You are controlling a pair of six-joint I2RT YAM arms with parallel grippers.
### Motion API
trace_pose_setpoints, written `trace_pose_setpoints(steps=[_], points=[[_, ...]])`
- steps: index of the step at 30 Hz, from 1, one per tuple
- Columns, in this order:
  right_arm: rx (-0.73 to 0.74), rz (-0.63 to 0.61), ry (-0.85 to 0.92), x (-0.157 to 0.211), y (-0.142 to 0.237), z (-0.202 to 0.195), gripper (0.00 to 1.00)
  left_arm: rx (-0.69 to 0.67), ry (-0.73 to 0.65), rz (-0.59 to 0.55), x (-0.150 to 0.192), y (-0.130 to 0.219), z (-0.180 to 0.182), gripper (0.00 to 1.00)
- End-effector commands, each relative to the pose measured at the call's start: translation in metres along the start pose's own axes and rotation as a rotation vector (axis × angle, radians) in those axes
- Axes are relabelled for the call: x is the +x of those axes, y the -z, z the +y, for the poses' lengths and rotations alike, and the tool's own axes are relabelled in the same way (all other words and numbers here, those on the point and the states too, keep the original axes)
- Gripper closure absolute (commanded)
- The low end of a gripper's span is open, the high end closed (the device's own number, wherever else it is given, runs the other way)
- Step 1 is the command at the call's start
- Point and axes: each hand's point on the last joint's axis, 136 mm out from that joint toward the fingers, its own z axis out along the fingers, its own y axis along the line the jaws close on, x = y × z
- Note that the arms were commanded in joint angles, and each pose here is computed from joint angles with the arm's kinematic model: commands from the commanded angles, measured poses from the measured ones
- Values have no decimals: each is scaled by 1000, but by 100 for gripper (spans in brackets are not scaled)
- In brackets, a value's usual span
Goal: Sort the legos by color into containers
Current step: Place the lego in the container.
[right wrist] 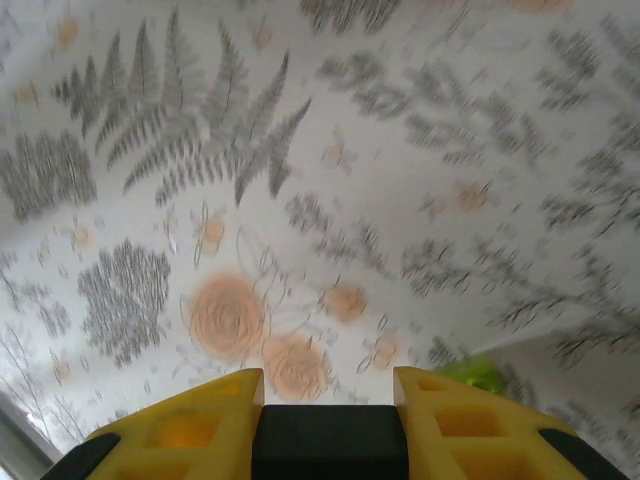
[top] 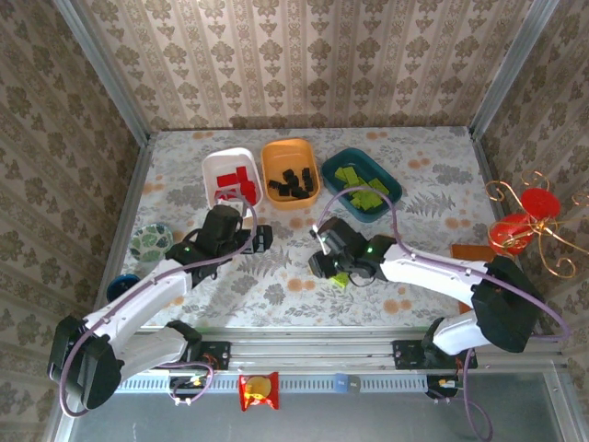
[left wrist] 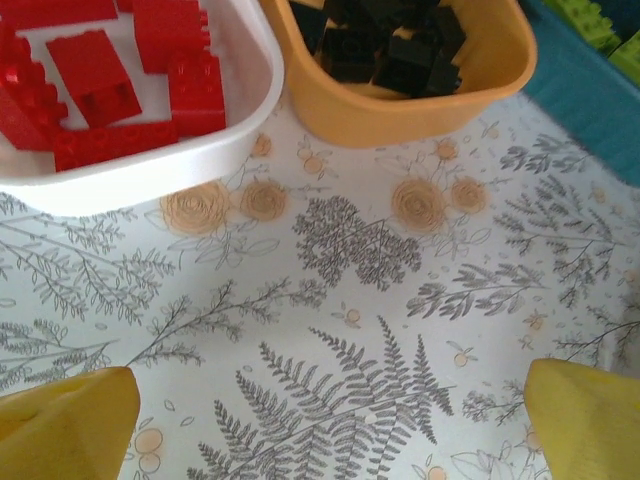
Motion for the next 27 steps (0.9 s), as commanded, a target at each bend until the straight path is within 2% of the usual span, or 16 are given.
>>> trace_pose_setpoints(steps=[1,7,14,18,23,27], points=[[-75,-145,-7,-65,12,9,77,23,29,-2,3,-2,-5,0],[-76,-262,-64,-155,1,-9,77,32,27,13,12,-5,-10,0],[-22,-283,-145,-224,-50,-38,76,37,14,26,19,-5,-15,0],[33,-258,-183,-244,-84,-56,75,43,7,28,20,-4,-20,0],[60,-224,-232,-249,-112,-71,73,48,-2,40,25,-8,-25,0],[61,-206,-247,-247,-124,-74,59,56,-7,56,30,-11,-28,0]])
